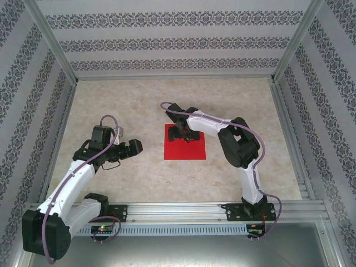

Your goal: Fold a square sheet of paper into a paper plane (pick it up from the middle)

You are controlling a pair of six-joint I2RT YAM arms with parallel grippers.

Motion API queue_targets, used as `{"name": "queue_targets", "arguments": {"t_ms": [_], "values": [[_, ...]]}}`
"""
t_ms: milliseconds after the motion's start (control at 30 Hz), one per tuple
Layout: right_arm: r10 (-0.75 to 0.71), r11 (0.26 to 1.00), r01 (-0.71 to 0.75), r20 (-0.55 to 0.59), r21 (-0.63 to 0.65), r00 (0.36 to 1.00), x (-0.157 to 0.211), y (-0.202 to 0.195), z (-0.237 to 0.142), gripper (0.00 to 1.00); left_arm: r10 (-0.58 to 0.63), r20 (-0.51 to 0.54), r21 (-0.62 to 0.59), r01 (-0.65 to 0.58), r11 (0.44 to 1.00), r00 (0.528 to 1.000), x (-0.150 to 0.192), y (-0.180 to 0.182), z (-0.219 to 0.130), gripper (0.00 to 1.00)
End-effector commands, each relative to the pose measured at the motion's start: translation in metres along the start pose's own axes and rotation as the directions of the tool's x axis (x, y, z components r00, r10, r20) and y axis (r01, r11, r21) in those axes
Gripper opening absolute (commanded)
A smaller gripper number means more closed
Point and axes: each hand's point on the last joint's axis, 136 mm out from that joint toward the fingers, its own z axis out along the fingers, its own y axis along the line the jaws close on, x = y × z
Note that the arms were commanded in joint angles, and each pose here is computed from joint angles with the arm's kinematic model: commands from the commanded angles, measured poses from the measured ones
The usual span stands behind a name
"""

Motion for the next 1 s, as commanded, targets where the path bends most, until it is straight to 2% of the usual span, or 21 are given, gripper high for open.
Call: {"name": "queue_targets", "arguments": {"t_ms": [0,100,233,967], "values": [[0.068,0.997,-0.067,0.034,-0.037,0.997,0.000,0.003,-0.026,0.98,-0.009,0.002,0.023,0.009,1.000,1.000,0.000,-0.003,0.003,1.00],[0.126,0.992,-0.124,0.040,-0.038,0.991,0.005,0.001,-0.026,0.97,-0.011,-0.003,0.024,0.011,1.000,1.000,0.000,-0.003,0.004,1.00],[0.108,0.994,-0.108,0.033,0.011,0.994,0.008,-0.005,-0.018,0.96,-0.008,-0.003,0.027,0.008,1.000,1.000,0.000,-0.003,0.004,1.00],[0.099,0.992,-0.096,-0.034,0.088,0.995,0.019,-0.021,0.026,0.92,-0.008,-0.019,0.021,0.009,1.000,1.000,0.005,0.002,0.009,1.00]]}}
